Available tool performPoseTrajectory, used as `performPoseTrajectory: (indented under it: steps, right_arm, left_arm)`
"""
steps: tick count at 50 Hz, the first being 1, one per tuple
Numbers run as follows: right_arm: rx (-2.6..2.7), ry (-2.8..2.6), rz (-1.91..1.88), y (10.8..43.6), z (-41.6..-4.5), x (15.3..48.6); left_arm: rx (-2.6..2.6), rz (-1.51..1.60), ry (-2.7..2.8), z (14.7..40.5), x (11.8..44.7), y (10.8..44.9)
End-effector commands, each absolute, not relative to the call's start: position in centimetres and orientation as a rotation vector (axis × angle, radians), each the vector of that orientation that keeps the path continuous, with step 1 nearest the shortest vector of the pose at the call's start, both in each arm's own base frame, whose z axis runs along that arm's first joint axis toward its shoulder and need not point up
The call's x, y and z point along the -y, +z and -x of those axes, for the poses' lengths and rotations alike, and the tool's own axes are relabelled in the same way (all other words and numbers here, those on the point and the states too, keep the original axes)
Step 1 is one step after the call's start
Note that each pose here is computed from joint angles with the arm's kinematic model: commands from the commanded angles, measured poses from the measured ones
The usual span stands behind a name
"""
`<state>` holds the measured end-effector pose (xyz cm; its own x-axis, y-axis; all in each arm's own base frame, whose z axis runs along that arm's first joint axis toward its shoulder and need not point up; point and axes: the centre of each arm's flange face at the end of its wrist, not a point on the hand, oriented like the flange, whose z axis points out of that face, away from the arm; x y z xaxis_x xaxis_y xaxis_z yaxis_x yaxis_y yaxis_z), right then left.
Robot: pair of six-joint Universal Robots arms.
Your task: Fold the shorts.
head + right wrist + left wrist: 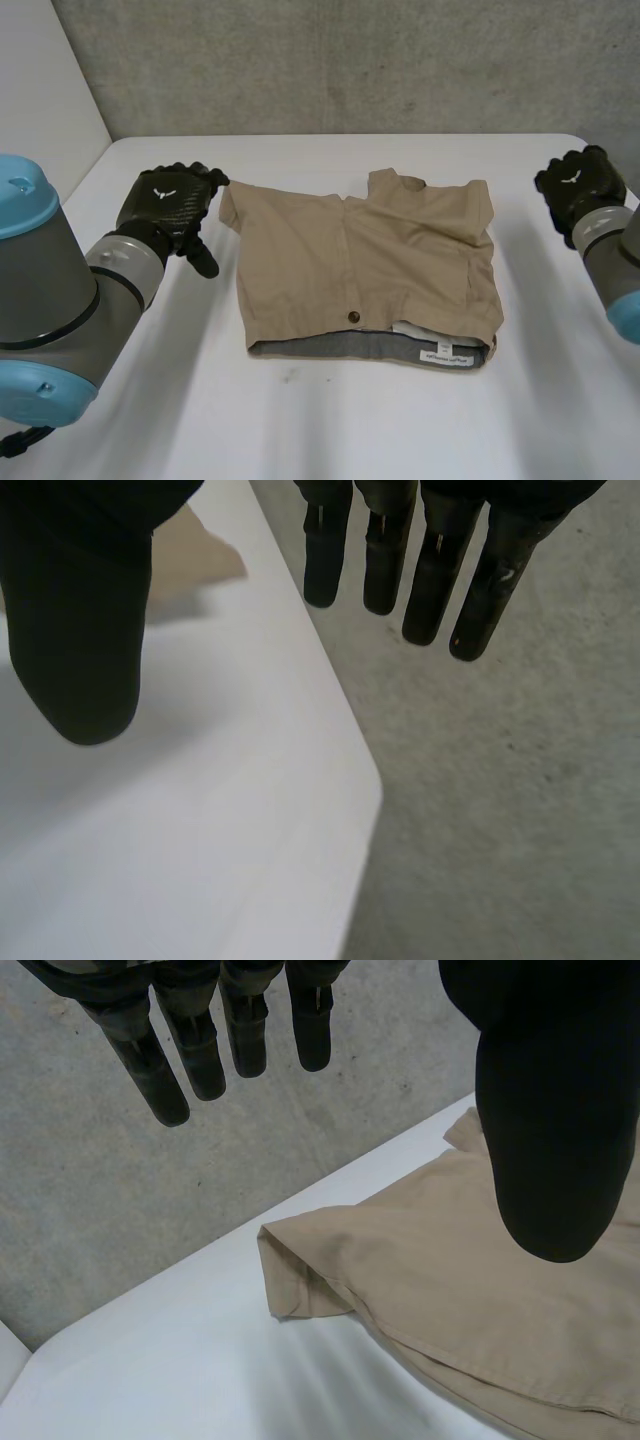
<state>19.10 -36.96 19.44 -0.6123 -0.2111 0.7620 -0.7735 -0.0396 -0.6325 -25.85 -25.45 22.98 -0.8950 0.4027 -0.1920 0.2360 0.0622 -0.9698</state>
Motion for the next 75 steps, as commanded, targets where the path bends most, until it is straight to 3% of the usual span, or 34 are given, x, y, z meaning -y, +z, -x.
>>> performPoseTrajectory:
  steps: [1, 8, 13, 24, 37, 45, 58, 65, 70, 75]
  right_arm:
    - [2.037, 1.998, -0.963, 23.0, -24.8, 29.9]
    - [2.468, 2.052, -0.951, 23.0, -28.5, 25.3]
    - [2.573, 1.946, -1.127, 21.0, -31.3, 23.3]
    - [2.382, 1.664, -1.093, 17.7, -26.7, 22.8]
    - [2.349, 1.663, -1.043, 14.2, -25.0, 23.8]
    - [2.264, 1.705, -1.004, 13.6, -24.1, 27.6]
    - [1.733, 1.725, -0.971, 17.1, -19.7, 41.5]
    - [1.557, 1.869, -0.951, 17.4, -18.3, 46.6]
    - [1.554, 1.917, -1.034, 16.8, -18.8, 46.5]
    - [1.706, 1.811, -1.059, 16.2, -18.4, 43.9]
  left_arm:
    - [2.182, 0.651, 1.98, 25.7, 25.9, 23.1]
    - [2.184, 0.645, 1.983, 25.6, 25.9, 23.1]
    - [2.194, 0.646, 1.974, 25.4, 25.6, 22.8]
    - [2.194, 0.624, 1.991, 24.6, 25.3, 22.5]
    - [2.185, 0.623, 1.999, 24.7, 25.2, 22.2]
    - [2.186, 0.617, 2.004, 24.5, 25.2, 22.1]
    - [2.189, 0.62, 1.999, 24.4, 24.9, 22.0]
    - [2.192, 0.619, 1.998, 24.4, 24.9, 21.9]
    - [2.192, 0.619, 1.998, 24.4, 24.9, 21.9]
    - [2.187, 0.618, 2.003, 24.4, 25.0, 22.0]
